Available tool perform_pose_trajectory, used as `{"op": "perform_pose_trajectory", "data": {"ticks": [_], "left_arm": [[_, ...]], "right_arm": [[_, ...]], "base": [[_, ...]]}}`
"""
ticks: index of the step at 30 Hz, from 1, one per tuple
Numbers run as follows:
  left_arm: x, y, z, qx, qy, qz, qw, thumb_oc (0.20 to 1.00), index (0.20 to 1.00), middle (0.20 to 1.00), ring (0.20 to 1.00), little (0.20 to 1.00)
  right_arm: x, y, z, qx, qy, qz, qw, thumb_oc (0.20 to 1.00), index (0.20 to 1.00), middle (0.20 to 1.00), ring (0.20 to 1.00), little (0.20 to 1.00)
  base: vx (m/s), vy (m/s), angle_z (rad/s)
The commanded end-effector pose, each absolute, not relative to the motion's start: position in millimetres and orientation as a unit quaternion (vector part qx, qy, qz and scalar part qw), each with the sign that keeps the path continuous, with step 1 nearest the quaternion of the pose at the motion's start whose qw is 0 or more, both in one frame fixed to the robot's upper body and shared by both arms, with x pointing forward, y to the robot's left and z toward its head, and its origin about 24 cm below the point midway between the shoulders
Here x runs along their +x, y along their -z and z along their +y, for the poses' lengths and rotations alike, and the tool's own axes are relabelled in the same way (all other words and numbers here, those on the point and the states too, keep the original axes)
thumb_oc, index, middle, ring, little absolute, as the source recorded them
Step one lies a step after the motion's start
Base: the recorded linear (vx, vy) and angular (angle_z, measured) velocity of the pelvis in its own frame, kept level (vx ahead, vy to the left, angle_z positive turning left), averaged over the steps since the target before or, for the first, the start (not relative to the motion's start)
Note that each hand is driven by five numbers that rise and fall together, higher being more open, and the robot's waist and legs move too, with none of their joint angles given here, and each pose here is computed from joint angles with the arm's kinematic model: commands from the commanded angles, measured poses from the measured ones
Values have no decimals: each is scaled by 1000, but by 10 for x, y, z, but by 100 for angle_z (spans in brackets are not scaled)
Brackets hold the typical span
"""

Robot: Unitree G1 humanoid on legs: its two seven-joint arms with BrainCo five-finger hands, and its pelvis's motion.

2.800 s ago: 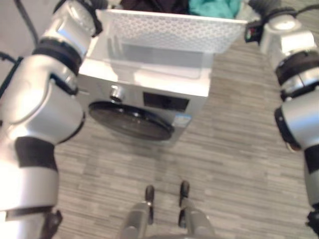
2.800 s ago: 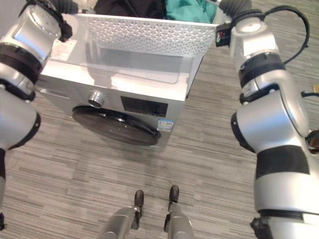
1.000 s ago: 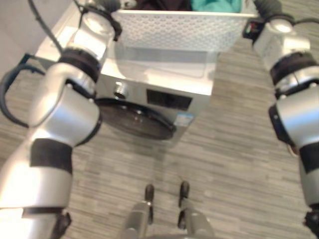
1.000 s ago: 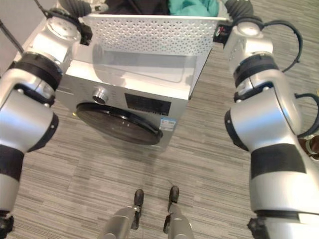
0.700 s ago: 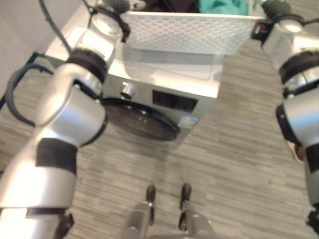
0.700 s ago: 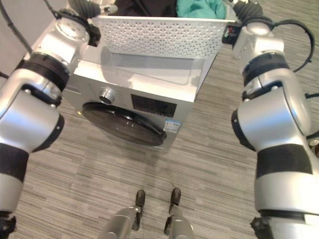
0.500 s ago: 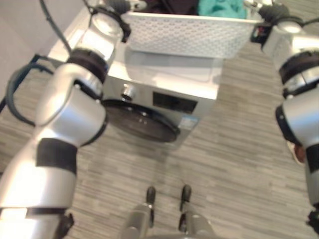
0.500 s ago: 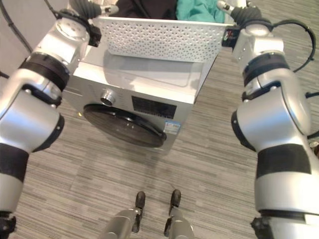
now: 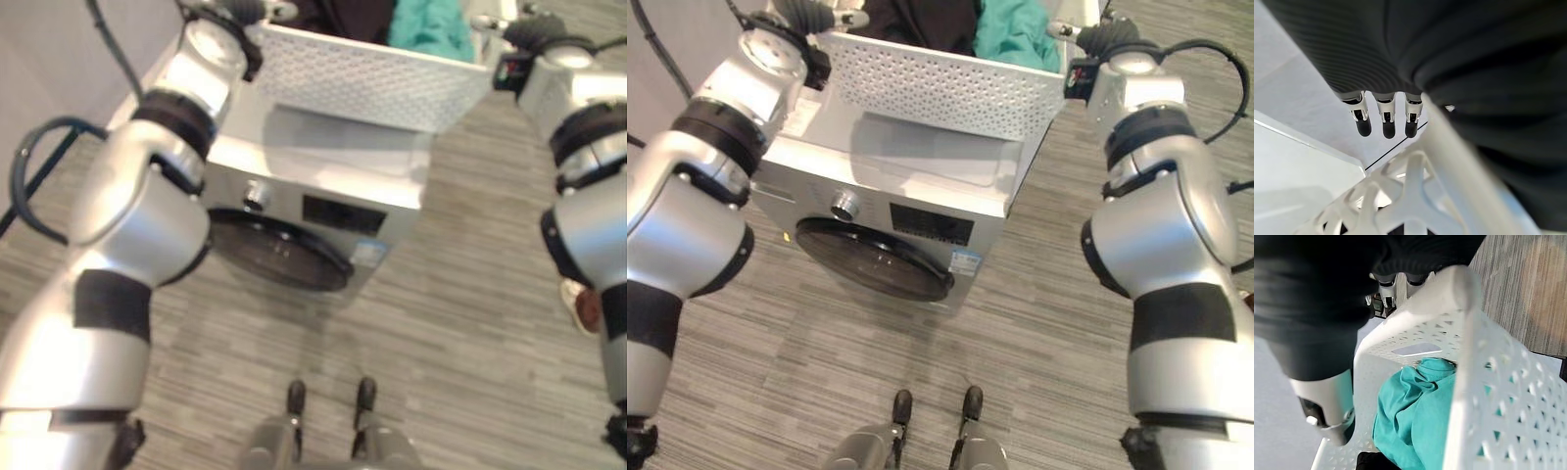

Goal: Grab the laundry basket,head to the washer,open it,put in the laundry and shut it.

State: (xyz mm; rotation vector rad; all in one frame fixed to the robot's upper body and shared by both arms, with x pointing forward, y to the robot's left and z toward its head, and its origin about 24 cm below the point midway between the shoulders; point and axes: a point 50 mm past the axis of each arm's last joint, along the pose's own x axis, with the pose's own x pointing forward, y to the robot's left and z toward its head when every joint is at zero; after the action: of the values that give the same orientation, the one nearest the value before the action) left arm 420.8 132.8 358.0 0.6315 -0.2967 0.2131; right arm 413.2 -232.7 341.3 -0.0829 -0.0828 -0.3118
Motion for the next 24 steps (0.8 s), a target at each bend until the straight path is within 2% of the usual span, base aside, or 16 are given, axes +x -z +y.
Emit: {"op": "perform_pose_trajectory", "data": {"ticks": [1,12,21,24], "left_arm": [[3575,-4636,236,395,10,-379,837,1000,1000,1000,1000,1000],[3652,-4607,389,406,-25,-356,841,1000,1000,1000,1000,1000],[3766,-4588,829,379,-63,-308,870,1000,1000,1000,1000,1000],[3957,-4267,1017,361,-51,-240,900,1000,1000,1000,1000,1000]], "right_arm": [[3872,-4442,-1700,-61,55,-207,975,1000,1000,1000,1000,1000],[3979,-4214,-1700,-60,61,-165,983,1000,1000,1000,1000,1000],[4030,-4089,-1716,-50,61,-145,986,1000,1000,1000,1000,1000],[4061,-3963,-1844,-40,77,-119,989,1000,1000,1000,1000,1000]], "base": [[0,0,0],[-54,2,0],[-13,1,3],[11,-9,10]]}}
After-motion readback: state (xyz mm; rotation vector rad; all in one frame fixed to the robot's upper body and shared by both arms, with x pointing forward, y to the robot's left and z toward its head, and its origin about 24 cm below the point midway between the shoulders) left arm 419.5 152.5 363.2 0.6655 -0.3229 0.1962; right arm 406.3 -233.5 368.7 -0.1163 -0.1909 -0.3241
